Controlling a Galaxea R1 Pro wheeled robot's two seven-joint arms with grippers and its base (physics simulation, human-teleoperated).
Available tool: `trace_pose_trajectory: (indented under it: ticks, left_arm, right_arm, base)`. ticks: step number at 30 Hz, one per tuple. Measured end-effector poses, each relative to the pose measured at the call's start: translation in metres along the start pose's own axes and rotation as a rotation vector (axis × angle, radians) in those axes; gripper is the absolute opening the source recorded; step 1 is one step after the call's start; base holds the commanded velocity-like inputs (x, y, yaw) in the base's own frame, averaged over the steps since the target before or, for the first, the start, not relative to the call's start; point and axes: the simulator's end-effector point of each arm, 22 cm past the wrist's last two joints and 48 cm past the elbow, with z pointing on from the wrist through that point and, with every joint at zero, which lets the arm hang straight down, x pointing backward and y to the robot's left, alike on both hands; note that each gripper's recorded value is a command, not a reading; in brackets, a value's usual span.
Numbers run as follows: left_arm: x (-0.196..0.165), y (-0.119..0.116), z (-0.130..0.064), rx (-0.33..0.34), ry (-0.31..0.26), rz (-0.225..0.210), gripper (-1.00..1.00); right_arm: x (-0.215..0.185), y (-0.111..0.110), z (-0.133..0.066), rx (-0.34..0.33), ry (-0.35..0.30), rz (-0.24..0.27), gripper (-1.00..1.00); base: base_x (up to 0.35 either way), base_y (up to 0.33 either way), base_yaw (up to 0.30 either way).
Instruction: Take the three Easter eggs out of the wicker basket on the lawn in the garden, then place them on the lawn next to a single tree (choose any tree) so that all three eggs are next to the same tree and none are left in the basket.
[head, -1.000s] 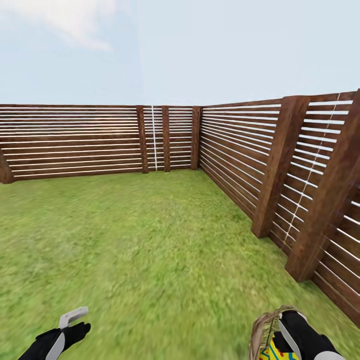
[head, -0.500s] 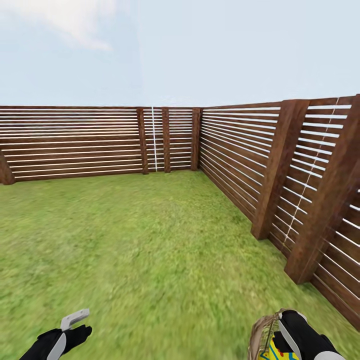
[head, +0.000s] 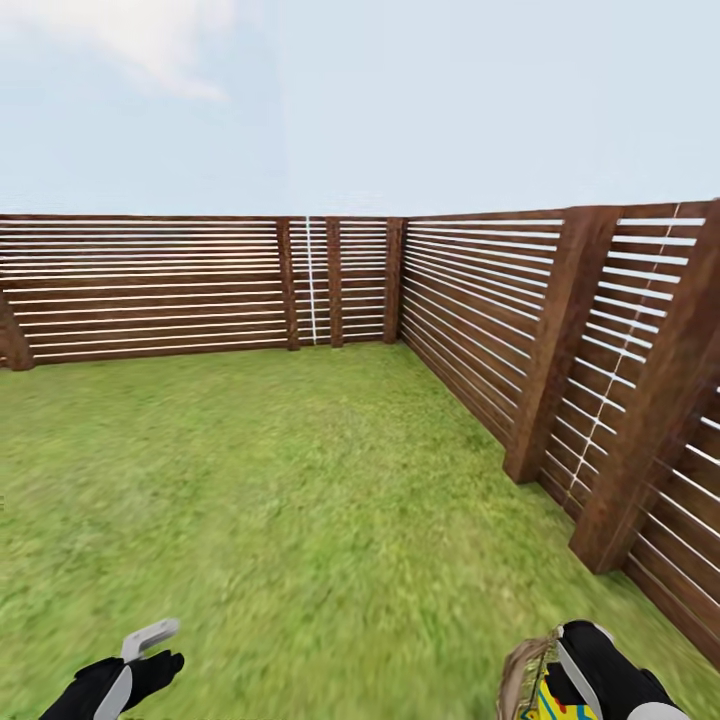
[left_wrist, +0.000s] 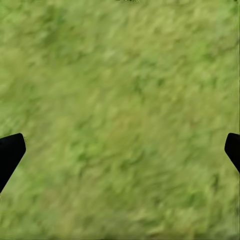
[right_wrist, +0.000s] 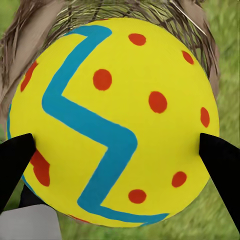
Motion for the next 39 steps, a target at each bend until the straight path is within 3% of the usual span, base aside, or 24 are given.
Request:
trace_pose_trajectory:
  ticks: [9,16,22,28,33,39]
  left_arm:
    - [-0.006,-0.002,-0.013,0.001,0.001,0.002,1.00]
    - [-0.011,-0.003,-0.023,0.002,0.002,0.003,1.00]
    - [-0.014,-0.003,-0.023,0.004,-0.007,-0.005,1.00]
    - [0.019,0.025,-0.021,-0.034,0.058,-0.015,1.00]
    - [0.053,0.014,-0.018,-0.020,0.105,-0.022,1.00]
    - [0.070,0.018,-0.018,-0.026,0.127,-0.021,1.00]
  right_arm:
    - [-0.003,-0.004,-0.014,0.002,0.000,-0.001,-1.00]
    - [-0.004,-0.008,-0.024,-0.004,0.002,0.008,-1.00]
    - [-0.014,-0.015,-0.023,0.000,-0.045,0.019,-1.00]
    - [-0.018,-0.041,-0.024,0.029,-0.052,0.038,-1.00]
    - [-0.020,-0.021,-0.025,0.008,-0.058,0.028,-1.00]
    - [-0.020,-0.019,-0.025,0.006,-0.059,0.030,-1.00]
  base:
    - [0.000,0.000,0.272]
    - [0.000,0.000,0.025]
    - [0.000,0.000,0.000]
    - [-0.001,0.000,0.000]
    - [-0.271,0.000,0.000]
    - [-0.342,0.000,0.000]
